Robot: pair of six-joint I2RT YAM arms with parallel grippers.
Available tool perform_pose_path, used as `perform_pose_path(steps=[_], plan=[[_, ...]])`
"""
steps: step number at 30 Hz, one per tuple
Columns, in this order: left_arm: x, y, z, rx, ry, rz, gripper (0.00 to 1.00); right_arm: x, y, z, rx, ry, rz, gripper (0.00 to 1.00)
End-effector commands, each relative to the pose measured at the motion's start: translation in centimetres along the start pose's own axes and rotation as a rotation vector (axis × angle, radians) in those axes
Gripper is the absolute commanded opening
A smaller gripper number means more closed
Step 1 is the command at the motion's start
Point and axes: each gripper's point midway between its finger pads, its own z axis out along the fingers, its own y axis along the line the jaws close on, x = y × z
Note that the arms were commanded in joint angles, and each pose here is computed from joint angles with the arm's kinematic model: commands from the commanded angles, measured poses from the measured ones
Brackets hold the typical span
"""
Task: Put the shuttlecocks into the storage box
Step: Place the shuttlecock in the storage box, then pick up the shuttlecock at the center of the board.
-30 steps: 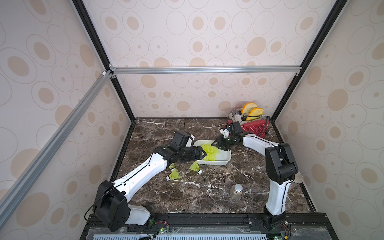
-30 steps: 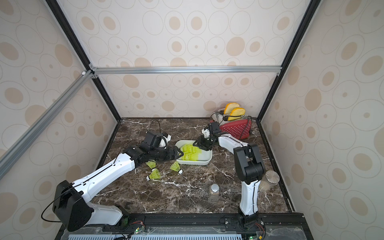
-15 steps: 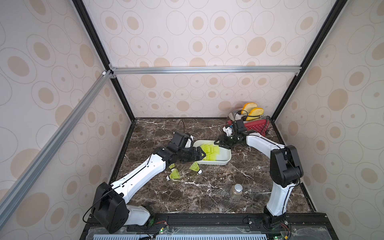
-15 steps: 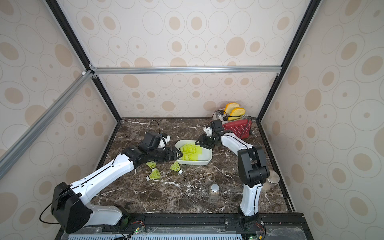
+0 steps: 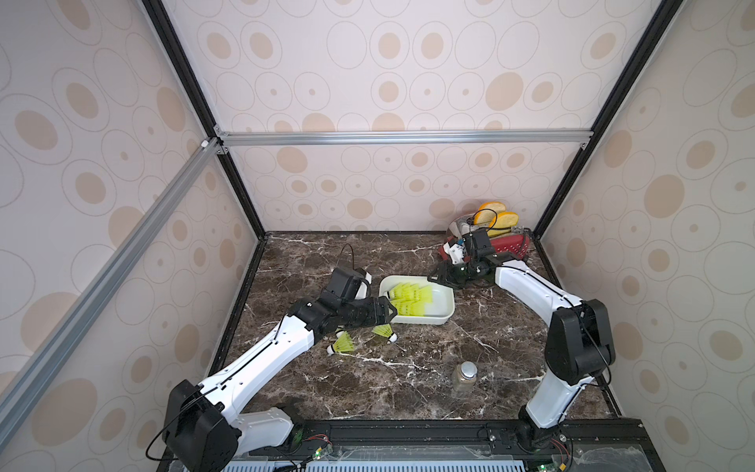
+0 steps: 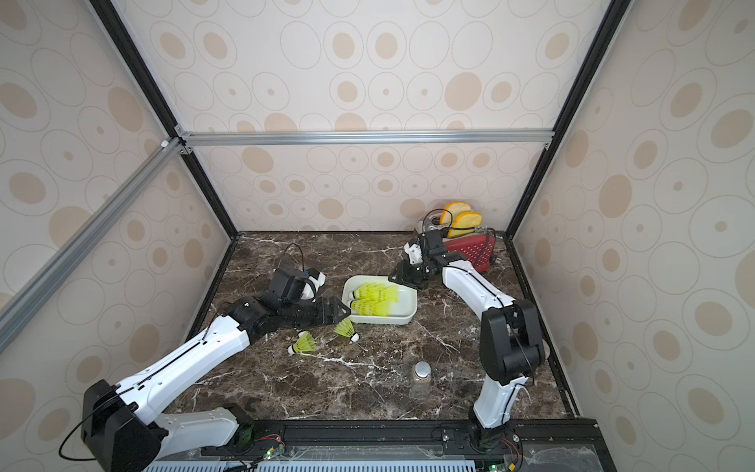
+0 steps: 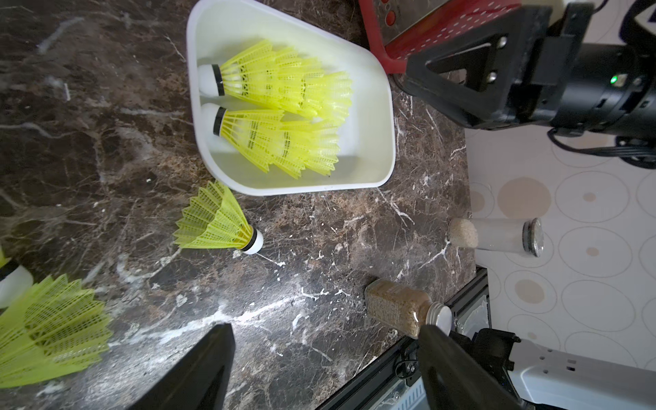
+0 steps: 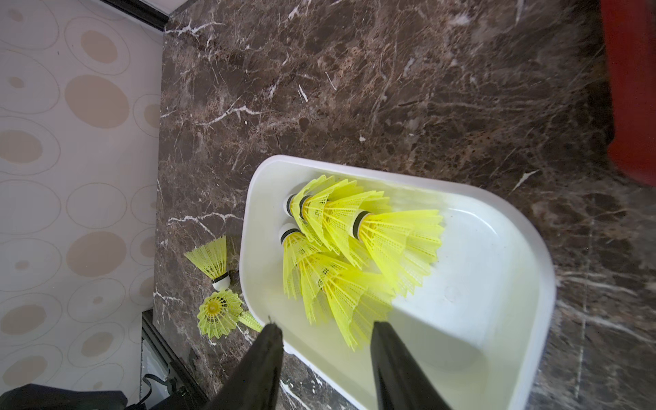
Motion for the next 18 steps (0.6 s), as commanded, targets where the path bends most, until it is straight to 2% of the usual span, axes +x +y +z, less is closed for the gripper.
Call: perform_pose_path(steps=[1,10,13,18], plan=[[1.3,1.9,-0.3,-0.064,0.022,-0.021,0.82,2.1,1.0,-0.8,0.032,0.047,-0.089,0.46],[2.4,4.6,-0.5,-0.135,0.047,-0.057,0.79,7.7,3.8,-0.3,0.039,0.149,-0.21,0.45],[3.1,6.0,-1.5,-0.202,0.043,-0.072,0.78,9.9,5.6,0.6,0.039,0.209,-0.301,0.45],[4.7,7.4,-3.9,-0.24,0.007,-0.101,0.78,11.8,8.7,2.2,0.036,0.304,-0.479,0.45]])
